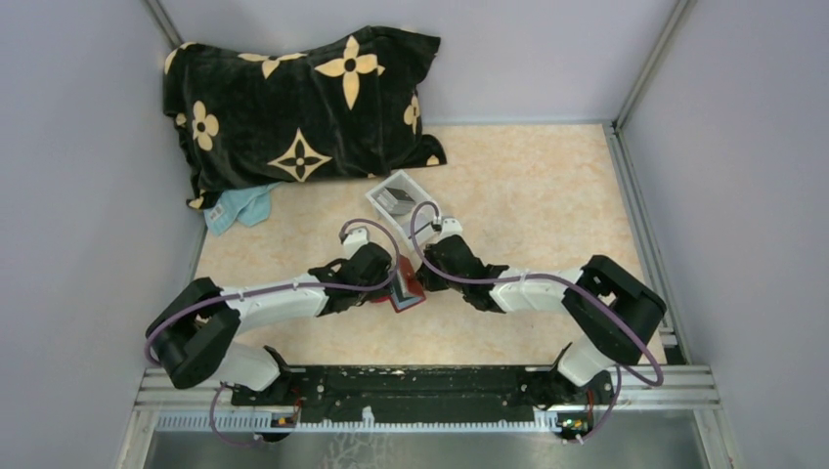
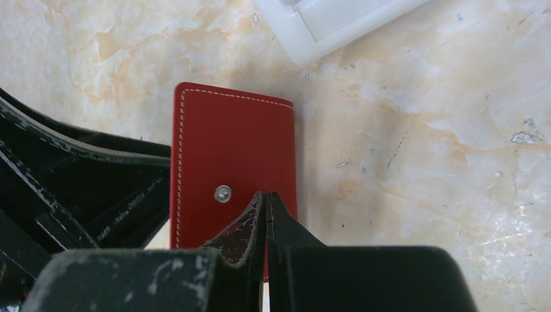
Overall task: Put the credit cards into the card holder
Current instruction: Close the card holder at the center of the board.
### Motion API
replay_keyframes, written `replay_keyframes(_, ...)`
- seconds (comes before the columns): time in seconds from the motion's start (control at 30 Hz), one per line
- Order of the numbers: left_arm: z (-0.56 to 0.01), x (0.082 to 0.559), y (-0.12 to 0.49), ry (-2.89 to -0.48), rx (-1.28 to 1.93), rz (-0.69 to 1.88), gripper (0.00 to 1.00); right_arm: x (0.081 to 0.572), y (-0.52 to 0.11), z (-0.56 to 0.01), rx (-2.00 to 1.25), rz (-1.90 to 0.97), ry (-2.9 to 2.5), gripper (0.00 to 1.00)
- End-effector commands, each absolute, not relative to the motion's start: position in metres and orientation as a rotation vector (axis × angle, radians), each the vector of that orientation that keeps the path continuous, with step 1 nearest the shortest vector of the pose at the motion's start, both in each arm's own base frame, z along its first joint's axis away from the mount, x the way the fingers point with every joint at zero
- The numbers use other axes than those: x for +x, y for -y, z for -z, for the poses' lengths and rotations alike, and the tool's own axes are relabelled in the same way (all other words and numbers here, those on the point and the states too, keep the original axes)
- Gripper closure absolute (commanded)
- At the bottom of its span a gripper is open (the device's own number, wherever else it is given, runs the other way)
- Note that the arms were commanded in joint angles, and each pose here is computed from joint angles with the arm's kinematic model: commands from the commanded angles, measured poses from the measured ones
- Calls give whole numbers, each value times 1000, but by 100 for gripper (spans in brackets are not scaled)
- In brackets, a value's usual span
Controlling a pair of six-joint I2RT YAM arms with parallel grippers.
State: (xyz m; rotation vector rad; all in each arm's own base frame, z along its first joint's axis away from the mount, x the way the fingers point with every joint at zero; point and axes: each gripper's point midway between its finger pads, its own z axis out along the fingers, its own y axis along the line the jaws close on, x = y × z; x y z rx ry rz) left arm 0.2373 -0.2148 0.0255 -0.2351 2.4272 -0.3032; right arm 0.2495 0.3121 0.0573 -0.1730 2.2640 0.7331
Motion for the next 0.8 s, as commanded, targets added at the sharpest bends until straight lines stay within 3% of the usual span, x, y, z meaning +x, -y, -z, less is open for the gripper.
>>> replay_keyframes(0.0,-2,216,179,-2527,-193,114,40,256,-332,-76,-209,-818,-2203,100)
replay_keyframes(0.37,-18,219,166,-2476,-250,93,35,238,-353,-67,-275,-841,-2224,100)
replay_keyframes(0.77,-29,214,152,-2417,-355,129,38,230,-358,-51,-289,-833,-2258,100)
